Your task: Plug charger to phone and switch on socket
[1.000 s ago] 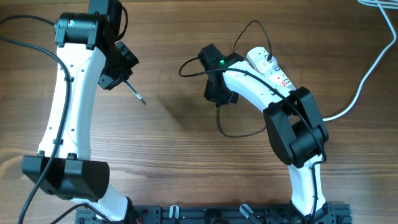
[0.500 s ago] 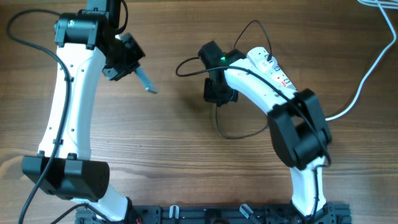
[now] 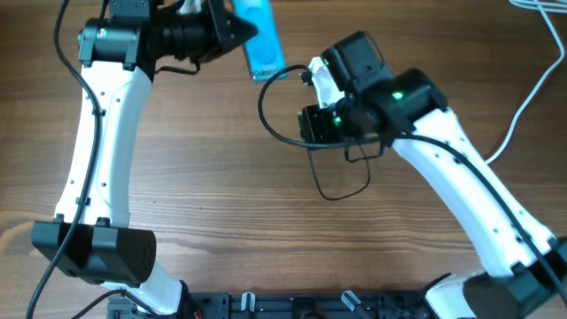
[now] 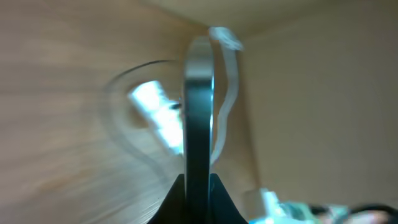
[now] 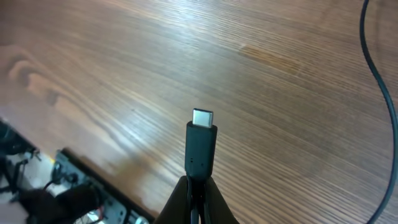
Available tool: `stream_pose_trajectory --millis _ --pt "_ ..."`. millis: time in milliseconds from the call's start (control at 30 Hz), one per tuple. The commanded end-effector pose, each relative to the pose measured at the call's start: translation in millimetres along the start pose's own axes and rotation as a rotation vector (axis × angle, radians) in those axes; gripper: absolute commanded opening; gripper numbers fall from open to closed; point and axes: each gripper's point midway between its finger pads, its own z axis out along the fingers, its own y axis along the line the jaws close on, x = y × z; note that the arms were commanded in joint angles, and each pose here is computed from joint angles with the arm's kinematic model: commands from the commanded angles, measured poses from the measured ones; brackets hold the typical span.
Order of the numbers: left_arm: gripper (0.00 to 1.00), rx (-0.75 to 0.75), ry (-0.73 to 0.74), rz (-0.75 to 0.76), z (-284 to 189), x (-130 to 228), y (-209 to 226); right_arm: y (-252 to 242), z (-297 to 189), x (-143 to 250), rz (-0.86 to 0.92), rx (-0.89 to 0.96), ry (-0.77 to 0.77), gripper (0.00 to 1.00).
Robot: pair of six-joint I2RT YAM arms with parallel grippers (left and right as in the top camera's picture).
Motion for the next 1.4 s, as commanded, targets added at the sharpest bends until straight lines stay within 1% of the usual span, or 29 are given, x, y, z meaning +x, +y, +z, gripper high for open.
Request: stream_pose_trajectory --millis 0,67,133,233,267,400,500,600,667,733,967,1133,1367 --pt "0.04 0.277 0.087 0.095 -9.8 11.8 -52.3 25.9 -33.6 1.2 -0.142 -0.096 -0.069 0.04" --pt "0.04 0.278 0.084 0.100 -9.8 11.0 -52.6 34.5 -49.9 2.1 -0.197 -0.121 -0.113 0.04" --pt "0.04 0.282 0.087 0.100 -9.9 11.6 -53.3 35.2 -64.1 -0.8 -0.211 -0.102 -0.169 0.04" --pt "0.04 0.352 0.118 0.134 -14.0 18.2 -64.2 38.5 -81.0 -4.9 -0.224 -0.094 -0.237 0.05" --pt "0.04 0.370 0.125 0.153 -15.2 20.1 -66.7 39.5 -83.1 -5.8 -0.228 -0.096 -0.247 0.05" --pt "0.04 0.373 0.127 0.154 -15.4 20.6 -67.1 43.3 -84.8 -6.7 -0.197 -0.109 -0.256 0.05" --pt "0.04 0.380 0.132 0.148 -16.0 21.4 -68.2 53.6 -82.9 -5.9 -0.224 -0.117 -0.261 0.05" --pt "0.04 0.383 0.135 0.141 -16.2 21.8 -68.6 53.8 -81.8 -16.4 -0.175 -0.039 -0.323 0.05" --pt "0.04 0.382 0.138 0.138 -16.2 22.3 -68.4 56.6 -81.8 -20.1 -0.153 -0.025 -0.346 0.05" --pt "0.04 0.395 0.145 0.137 -17.2 23.8 -70.2 59.2 -81.7 -24.5 -0.090 -0.037 -0.364 0.05" --pt "0.04 0.392 0.151 0.125 -17.1 25.1 -69.3 57.0 -75.8 -34.0 -0.061 -0.025 -0.382 0.04" --pt "0.04 0.389 0.156 0.114 -17.0 26.5 -68.4 58.5 -55.5 -31.4 -0.051 -0.035 -0.320 0.04" --pt "0.04 0.388 0.147 0.152 -16.8 26.1 -67.7 69.1 -53.6 -29.6 -0.074 -0.055 -0.320 0.05"
